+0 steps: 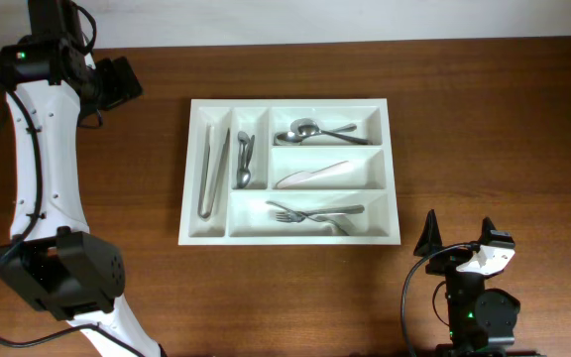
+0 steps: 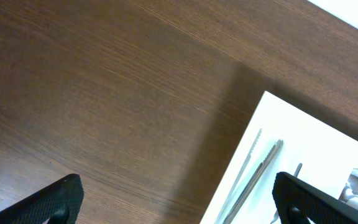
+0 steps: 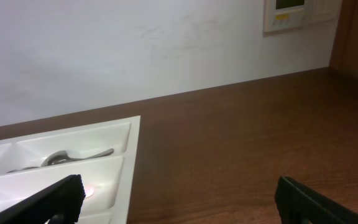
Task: Pack container
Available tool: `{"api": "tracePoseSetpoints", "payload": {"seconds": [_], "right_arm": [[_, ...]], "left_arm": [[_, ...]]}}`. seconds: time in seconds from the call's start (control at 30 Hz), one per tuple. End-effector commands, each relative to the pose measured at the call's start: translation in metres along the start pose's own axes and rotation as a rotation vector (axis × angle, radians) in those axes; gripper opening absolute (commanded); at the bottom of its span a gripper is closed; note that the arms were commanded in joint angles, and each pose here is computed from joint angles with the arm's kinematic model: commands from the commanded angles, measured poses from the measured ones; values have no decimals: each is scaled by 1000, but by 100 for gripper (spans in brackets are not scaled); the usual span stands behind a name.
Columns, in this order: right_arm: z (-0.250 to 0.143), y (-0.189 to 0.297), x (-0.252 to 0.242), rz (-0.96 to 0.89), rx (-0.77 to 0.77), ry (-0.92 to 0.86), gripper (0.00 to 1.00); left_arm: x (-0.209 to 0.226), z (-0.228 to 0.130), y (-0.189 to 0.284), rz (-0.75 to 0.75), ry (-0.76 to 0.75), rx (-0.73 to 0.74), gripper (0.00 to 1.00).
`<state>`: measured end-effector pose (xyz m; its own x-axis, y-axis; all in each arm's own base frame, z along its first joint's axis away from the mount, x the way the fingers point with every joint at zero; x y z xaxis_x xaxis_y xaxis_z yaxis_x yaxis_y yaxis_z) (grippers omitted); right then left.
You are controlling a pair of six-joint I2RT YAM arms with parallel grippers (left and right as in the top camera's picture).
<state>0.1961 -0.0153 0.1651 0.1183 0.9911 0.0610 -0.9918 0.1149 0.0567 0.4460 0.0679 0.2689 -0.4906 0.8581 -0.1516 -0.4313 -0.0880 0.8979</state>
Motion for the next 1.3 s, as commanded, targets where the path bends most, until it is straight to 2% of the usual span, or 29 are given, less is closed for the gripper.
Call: {"api": "tracePoseSetpoints", "payload": {"seconds": [0.0,0.43,0.5,0.6,0.73,0.87,1.0,1.13,1.27], "right_arm": [[0,0,-2,-15,-8,-5,99],[-4,0,-2,-16,12,-3,99],[-4,0,-2,-16,12,-3,99],[-4,0,-2,-16,12,-3,99],[-4,0,-2,-16,12,-3,99],[-4,0,-2,-16,12,-3,99],[-4,0,-2,-16,12,-3,99],[-4,0,-2,-16,12,-3,99],[-4,0,-2,-16,12,-3,99]], "left_arm": [[-1,2,4,-11,11,-10,99],[1,3,-1,-2,15,-2,99],[-2,3,12,-15,10,-26,99],[-11,0,56,-65,-9,-110,99],[-23,-18,152,-181,-51,-288,99],[-26,-61,257,-342,-111,-476,99],[-7,-112,340,-500,-155,-634,99],[37,-154,392,-554,-145,-783,99],[78,-200,406,-574,-126,-850,99]]}}
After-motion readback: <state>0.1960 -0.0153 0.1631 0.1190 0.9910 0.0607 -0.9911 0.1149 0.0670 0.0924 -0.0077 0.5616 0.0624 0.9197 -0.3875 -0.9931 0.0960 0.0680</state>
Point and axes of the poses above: each gripper's point midway between its finger pads, its own y axis back along the fingers, its own x axis along the line the jaws close on, z = x × y, the point moved 5 cm from there along y, back along the fingers, and after that the axes turned 5 degrees about y, right-handed, at the moved point
